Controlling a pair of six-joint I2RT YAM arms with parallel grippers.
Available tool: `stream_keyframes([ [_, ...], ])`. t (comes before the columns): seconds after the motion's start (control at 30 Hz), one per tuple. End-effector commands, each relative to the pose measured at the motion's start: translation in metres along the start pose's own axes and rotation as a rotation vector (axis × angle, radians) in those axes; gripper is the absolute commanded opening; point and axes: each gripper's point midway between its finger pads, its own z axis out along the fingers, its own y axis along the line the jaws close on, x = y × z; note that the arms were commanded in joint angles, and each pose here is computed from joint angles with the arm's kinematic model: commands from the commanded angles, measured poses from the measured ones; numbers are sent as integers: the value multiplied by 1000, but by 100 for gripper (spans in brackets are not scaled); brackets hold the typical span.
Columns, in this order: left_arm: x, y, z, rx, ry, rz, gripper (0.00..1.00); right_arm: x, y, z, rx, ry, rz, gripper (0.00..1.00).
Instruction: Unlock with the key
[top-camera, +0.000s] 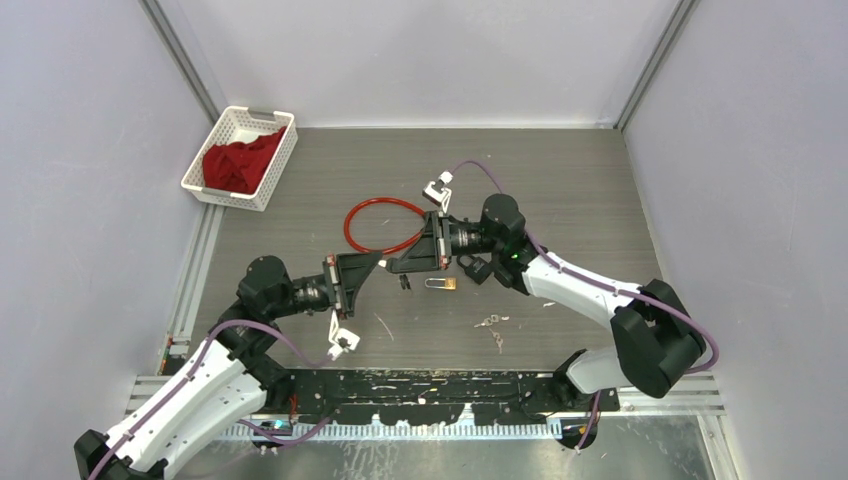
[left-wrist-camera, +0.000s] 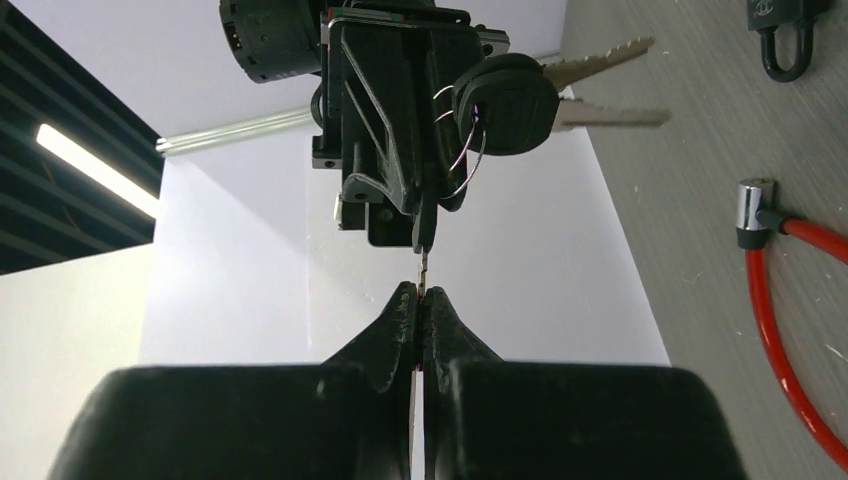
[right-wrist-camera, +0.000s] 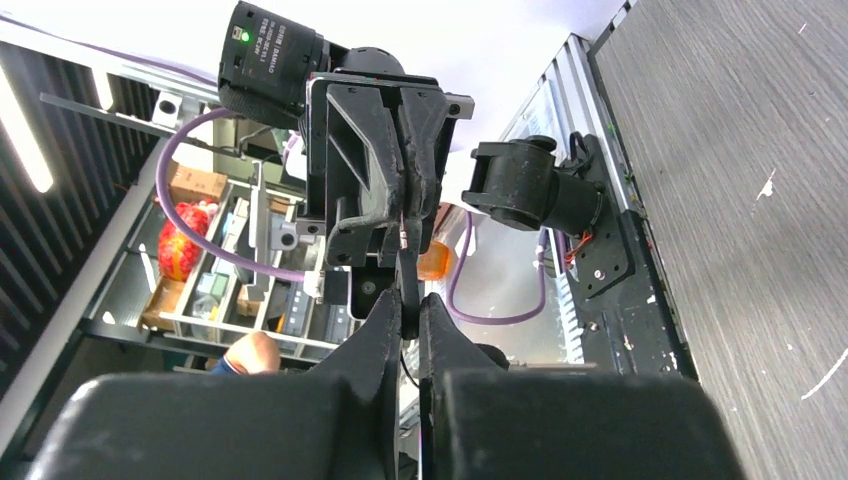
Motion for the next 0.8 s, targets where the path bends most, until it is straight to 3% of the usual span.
stream_keyframes([
  [0.0,-4,12,1,-46,-20,73,1,-12,23,0,-57,-54,-77,1],
  [0.03,-3,11,1,-43,-15,69,8,-10,22,-1,-55,-54,-74,1],
  [0.1,1,1,1,-2,8,37,59,-9,20,-2,-45,-54,-86,1],
  [0.13,5,-2,0,15,27,18,77,-9,18,-2,-28,-48,-99,1],
  [0.17,6,-13,-2,61,36,-38,91,-9,15,-2,-1,-42,-123,1],
  [0.2,8,-18,-5,96,54,-101,98,-9,9,-3,44,-34,-144,1],
  [0.4,-5,-36,-27,276,117,-640,99,-7,-15,-15,258,33,-278,1],
  [0.63,-22,-30,-25,295,66,-860,95,-3,-33,-22,362,93,-296,1],
  [0.77,-11,-27,-19,316,168,-1158,97,-12,-50,-33,497,63,-316,1],
])
